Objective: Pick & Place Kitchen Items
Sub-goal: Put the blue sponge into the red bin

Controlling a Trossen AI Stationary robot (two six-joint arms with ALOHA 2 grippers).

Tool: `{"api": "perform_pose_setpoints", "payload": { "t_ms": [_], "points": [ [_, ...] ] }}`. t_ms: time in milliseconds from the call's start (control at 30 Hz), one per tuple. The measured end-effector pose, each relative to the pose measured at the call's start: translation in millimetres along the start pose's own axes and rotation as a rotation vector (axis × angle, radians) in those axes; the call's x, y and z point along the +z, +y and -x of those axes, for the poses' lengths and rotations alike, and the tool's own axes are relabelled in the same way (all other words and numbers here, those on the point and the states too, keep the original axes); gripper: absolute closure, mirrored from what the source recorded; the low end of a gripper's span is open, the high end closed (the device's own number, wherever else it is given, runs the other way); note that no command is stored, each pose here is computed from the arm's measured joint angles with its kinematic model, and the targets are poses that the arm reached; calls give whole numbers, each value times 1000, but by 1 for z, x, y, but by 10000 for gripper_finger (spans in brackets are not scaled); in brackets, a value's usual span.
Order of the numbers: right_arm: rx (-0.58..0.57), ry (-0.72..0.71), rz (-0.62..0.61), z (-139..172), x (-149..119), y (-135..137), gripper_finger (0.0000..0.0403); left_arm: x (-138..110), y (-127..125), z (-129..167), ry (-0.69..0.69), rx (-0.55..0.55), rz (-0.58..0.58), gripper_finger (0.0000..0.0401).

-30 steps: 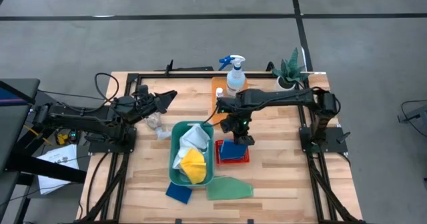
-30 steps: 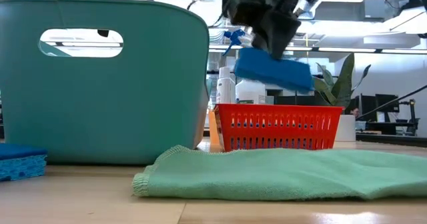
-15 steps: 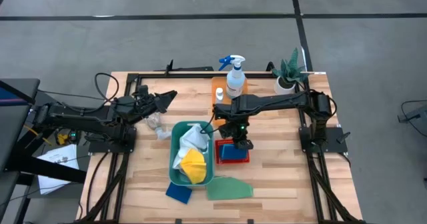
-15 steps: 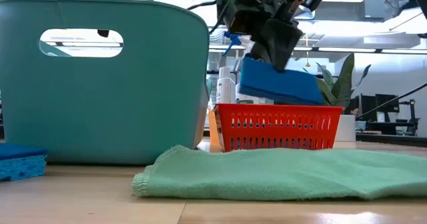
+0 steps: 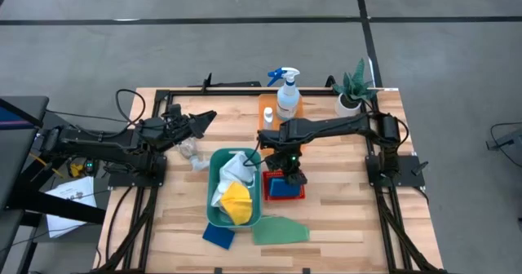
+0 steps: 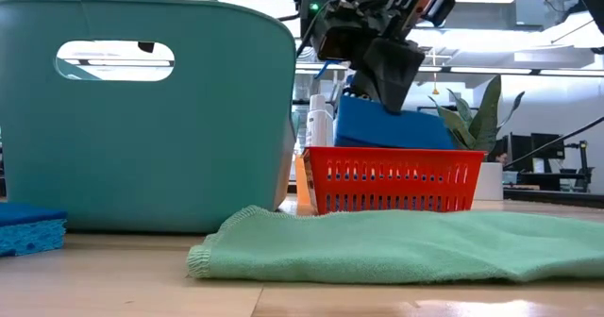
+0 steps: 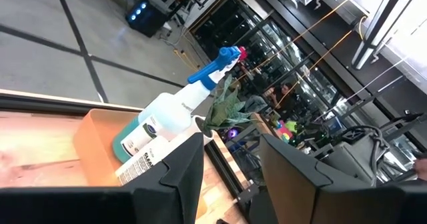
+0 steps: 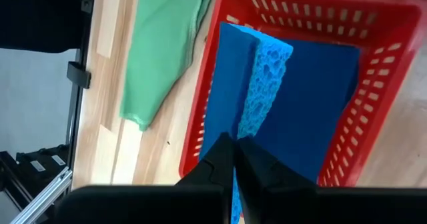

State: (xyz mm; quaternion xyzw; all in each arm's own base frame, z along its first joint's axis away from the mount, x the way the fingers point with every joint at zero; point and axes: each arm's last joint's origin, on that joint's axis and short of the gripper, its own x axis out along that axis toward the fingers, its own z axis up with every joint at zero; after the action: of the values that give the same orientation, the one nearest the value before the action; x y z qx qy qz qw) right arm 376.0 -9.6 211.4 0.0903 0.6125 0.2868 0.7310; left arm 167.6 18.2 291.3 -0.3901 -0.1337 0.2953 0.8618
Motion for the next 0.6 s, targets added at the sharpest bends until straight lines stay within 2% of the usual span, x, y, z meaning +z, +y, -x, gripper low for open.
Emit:
{"api": "perform_pose_setpoints", "payload": {
  "t_ms": [600],
  "points": [
    [3,-10,23,-1,1,-1,403,0,0,0,0,0,0,258]
  ]
}}
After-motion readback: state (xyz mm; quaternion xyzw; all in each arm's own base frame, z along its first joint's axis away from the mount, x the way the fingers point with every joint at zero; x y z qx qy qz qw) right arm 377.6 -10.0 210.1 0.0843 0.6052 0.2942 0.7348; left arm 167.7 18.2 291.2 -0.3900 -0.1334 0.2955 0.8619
